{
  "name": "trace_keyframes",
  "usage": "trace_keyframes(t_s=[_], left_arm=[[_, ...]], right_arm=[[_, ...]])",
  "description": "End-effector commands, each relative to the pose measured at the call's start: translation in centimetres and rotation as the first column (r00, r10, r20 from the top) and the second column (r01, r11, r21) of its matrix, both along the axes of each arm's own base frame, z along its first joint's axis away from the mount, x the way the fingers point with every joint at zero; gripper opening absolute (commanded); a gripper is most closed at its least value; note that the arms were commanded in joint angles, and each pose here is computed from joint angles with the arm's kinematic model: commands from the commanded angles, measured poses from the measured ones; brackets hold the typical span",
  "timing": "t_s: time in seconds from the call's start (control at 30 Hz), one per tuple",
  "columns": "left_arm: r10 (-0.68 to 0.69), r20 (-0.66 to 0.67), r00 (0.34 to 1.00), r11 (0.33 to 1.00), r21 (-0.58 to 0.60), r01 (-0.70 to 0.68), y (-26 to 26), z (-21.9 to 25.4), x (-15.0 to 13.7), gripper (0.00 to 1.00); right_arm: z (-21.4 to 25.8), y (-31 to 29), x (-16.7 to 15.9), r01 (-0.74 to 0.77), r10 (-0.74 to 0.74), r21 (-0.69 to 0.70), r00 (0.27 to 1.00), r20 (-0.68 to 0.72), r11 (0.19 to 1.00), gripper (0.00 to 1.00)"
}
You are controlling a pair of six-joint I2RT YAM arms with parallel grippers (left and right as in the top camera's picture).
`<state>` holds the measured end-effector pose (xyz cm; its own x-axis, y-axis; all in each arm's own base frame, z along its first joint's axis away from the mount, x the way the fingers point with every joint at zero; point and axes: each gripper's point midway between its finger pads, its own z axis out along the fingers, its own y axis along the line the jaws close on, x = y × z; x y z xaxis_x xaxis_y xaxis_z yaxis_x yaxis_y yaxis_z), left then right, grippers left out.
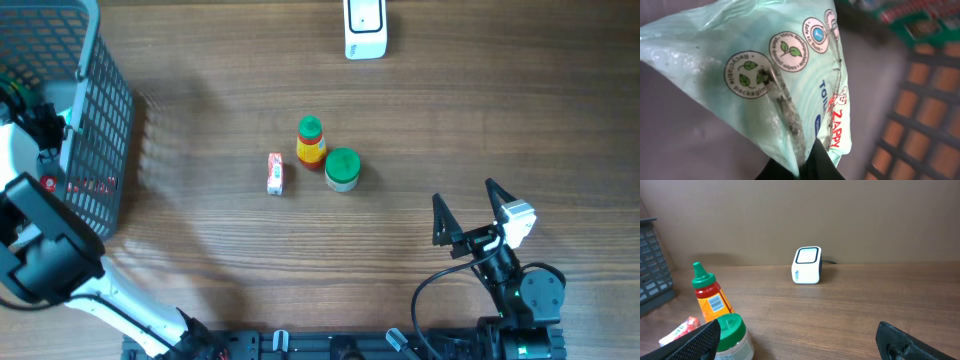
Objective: Scan the item barcode
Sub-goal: 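Reach into the basket and grasp the mint-green wipes pack with left gripper, then carry the wipes pack out and lay it right of the jar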
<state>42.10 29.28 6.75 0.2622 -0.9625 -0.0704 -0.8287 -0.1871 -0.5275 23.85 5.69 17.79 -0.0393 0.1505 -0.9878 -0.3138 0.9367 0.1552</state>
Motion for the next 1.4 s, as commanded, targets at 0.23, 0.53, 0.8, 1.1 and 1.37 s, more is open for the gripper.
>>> trace_keyframes(t_s=[0.23,0.53,0.8,1.1,1.37], left_arm=[[-0.046,0.187,0.981,0.989,0.149,0.018,-2.5,15.6,-2.8,0.04],[-0.087,0.344,0.935,0.959,0.282,-0.015,-6.6,27.0,-7.9,0.04],[-0.419,0.404,0.813,0.841,0.510,0.180,-16.9,35.0,-9.7,0.04],[-0.802,0.269,0.533,0.574,0.595,0.563,-31.7,33.8,-8.0,0.04],[-0.996,0.008,0.088,0.071,0.656,0.751,-45.3,29.4,-7.9,0.04]], right_arm=[[0.2,0.0,0.0,0.002,-0.002,-0.008,1.000,0.012,1.000,1.00],[0.2,0.0,0.0,0.002,-0.002,-0.008,1.000,0.012,1.000,1.00],[0.2,0.0,0.0,0.002,-0.002,-0.009,1.000,0.012,1.000,1.00],[0.2,0.0,0.0,0.002,-0.002,-0.009,1.000,0.012,1.000,1.00],[0.2,0.0,0.0,0.002,-0.002,-0.008,1.000,0.012,1.000,1.00]])
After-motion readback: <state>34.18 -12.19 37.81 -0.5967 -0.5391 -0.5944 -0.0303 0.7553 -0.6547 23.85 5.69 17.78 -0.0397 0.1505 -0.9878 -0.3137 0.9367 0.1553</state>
